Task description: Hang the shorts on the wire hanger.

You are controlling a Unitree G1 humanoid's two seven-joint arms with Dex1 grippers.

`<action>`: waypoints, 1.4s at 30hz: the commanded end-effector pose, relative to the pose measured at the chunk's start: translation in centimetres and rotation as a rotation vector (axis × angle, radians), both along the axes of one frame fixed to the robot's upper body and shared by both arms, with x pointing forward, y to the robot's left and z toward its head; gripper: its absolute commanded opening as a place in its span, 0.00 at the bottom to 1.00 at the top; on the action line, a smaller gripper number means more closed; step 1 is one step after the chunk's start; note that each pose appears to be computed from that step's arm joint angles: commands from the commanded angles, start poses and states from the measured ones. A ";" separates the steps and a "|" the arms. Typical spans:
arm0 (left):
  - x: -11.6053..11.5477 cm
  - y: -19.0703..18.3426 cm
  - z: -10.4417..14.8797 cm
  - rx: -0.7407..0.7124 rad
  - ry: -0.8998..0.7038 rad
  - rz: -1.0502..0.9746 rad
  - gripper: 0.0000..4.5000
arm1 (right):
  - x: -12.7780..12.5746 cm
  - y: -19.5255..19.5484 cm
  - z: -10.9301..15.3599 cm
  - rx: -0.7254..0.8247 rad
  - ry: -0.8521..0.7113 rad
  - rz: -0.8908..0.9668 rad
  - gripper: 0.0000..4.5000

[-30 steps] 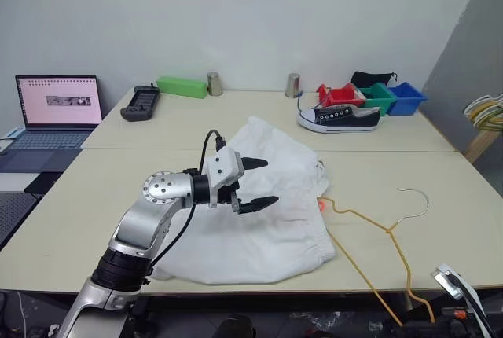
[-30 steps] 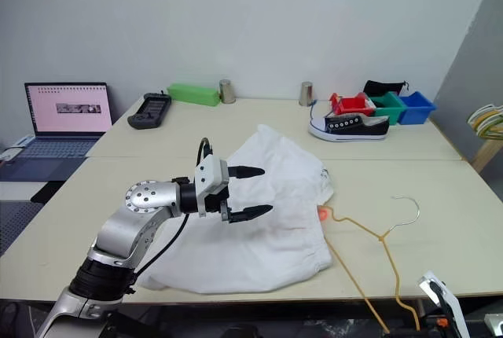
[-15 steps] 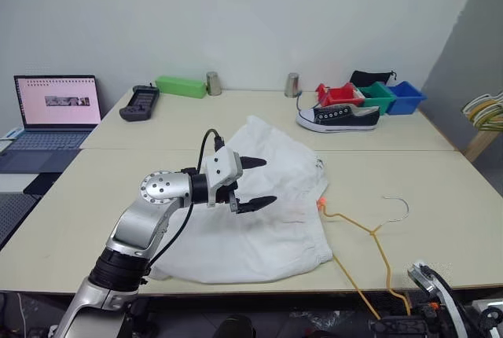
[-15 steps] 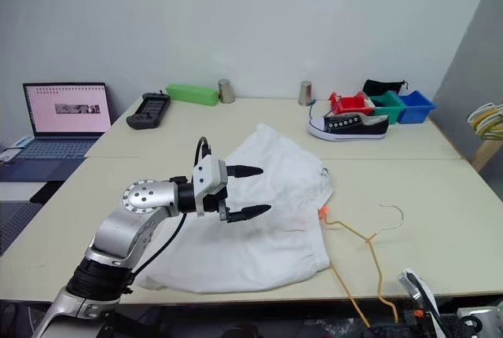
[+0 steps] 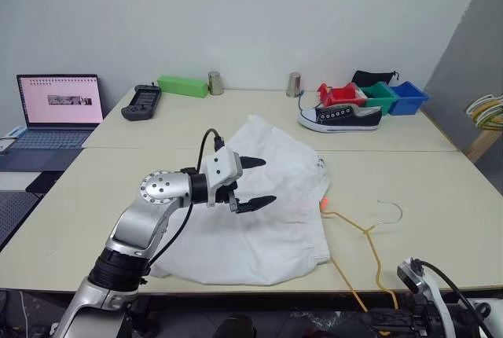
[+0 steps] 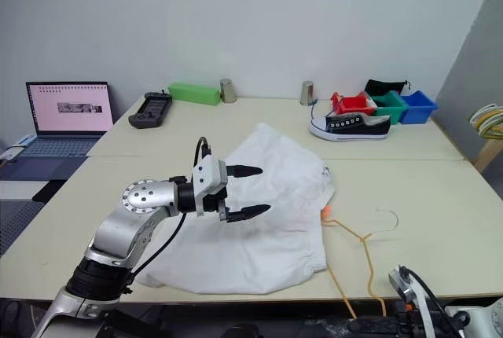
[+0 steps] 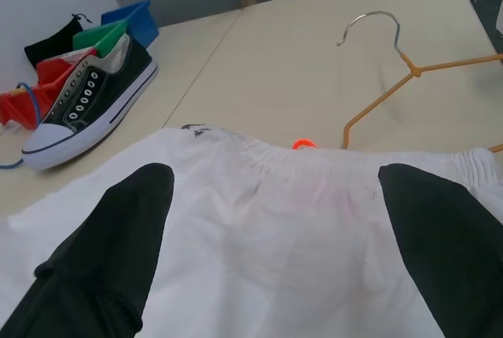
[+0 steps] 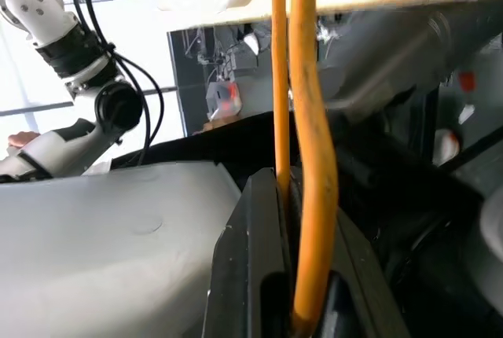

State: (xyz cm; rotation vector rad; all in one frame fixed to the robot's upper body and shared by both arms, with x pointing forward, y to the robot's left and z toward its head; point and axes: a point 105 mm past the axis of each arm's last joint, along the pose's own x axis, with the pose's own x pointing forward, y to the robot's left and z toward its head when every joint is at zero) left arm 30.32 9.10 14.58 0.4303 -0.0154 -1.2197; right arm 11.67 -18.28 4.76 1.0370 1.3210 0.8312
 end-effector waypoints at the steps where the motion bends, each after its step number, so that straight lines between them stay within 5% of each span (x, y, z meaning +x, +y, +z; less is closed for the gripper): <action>1: 0.3 0.0 1.5 -0.008 -0.066 -0.005 0.99 | 0.7 0.8 1.0 0.081 0.009 -0.031 0.00; 24: 0.4 -0.3 2.0 -0.003 -0.083 -0.023 0.99 | 10.2 3.3 0.6 0.047 -0.137 -0.283 0.00; 35: 0.6 -0.1 2.0 -0.002 -0.086 -0.022 0.99 | 13.3 2.1 3.6 -0.084 -0.398 -0.255 0.00; 42: 1.4 0.8 2.9 0.015 -0.092 -0.019 0.99 | 15.5 2.4 8.1 -0.290 -0.759 -0.135 0.00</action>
